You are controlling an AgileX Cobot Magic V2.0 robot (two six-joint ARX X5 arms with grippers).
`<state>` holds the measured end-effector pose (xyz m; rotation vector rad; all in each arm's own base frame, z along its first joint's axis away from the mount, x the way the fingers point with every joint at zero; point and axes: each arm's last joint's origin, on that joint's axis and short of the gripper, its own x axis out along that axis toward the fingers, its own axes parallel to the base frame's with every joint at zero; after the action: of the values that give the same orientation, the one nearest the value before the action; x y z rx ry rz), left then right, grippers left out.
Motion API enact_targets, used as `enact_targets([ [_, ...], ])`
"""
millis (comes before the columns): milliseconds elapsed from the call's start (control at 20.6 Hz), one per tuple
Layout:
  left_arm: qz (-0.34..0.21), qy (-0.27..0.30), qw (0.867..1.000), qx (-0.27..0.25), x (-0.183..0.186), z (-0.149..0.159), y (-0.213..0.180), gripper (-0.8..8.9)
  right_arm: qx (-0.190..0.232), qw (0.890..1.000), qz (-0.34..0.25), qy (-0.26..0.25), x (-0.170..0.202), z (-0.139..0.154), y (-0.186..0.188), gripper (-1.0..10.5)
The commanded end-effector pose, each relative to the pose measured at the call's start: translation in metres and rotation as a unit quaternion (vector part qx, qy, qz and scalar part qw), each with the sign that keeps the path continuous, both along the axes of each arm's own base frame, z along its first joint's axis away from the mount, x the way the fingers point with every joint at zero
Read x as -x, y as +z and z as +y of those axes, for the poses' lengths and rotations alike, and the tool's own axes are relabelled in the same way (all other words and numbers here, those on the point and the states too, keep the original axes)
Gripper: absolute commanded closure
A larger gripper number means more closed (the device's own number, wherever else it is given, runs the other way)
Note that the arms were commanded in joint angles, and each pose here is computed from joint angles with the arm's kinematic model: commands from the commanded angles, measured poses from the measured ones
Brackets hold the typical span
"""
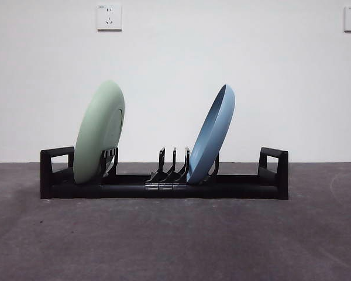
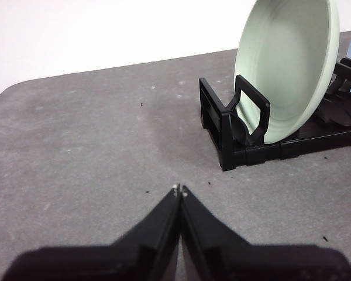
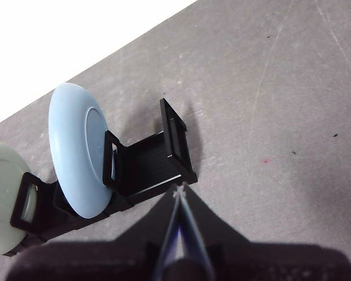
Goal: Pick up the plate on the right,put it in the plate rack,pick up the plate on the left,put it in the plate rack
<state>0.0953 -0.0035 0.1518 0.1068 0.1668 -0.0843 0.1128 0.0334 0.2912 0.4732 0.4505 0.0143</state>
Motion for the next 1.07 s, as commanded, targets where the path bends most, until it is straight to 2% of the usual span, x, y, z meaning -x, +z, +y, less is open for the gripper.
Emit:
enact_targets([
  [48,0.005,0.003,1.0,0.005,-0.001,0.0,-0.005,8.17,-0.003,1.0,0.002,-0.003,0.0,0.0,-0.001,9.5],
  [630,0.004,0.003,1.0,0.005,-0.001,0.0,-0.005,8.17,0.005,1.0,0.001,0.0,0.0,0.0,-0.001,9.5],
  [727,0.004,0.003,1.0,0.005,-0.001,0.0,-0.005,8.17,0.07,0.997,-0.007,0.029,0.0,0.0,-0.001,9.5],
  [873,0.004,0.003,1.0,0.005,-0.001,0.0,-0.005,8.17,0.191,0.977,-0.027,0.094,0.001,0.0,-0.001,9.5],
  [970,0.004,0.003,1.0,0.005,-0.001,0.0,-0.005,8.17,0.228,0.964,-0.056,0.121,0.007,-0.004,0.002,9.5],
  [1067,0.005,0.003,1.0,0.005,-0.001,0.0,-0.005,8.17,0.231,0.956,-0.102,0.147,0.015,-0.01,0.004,9.5],
])
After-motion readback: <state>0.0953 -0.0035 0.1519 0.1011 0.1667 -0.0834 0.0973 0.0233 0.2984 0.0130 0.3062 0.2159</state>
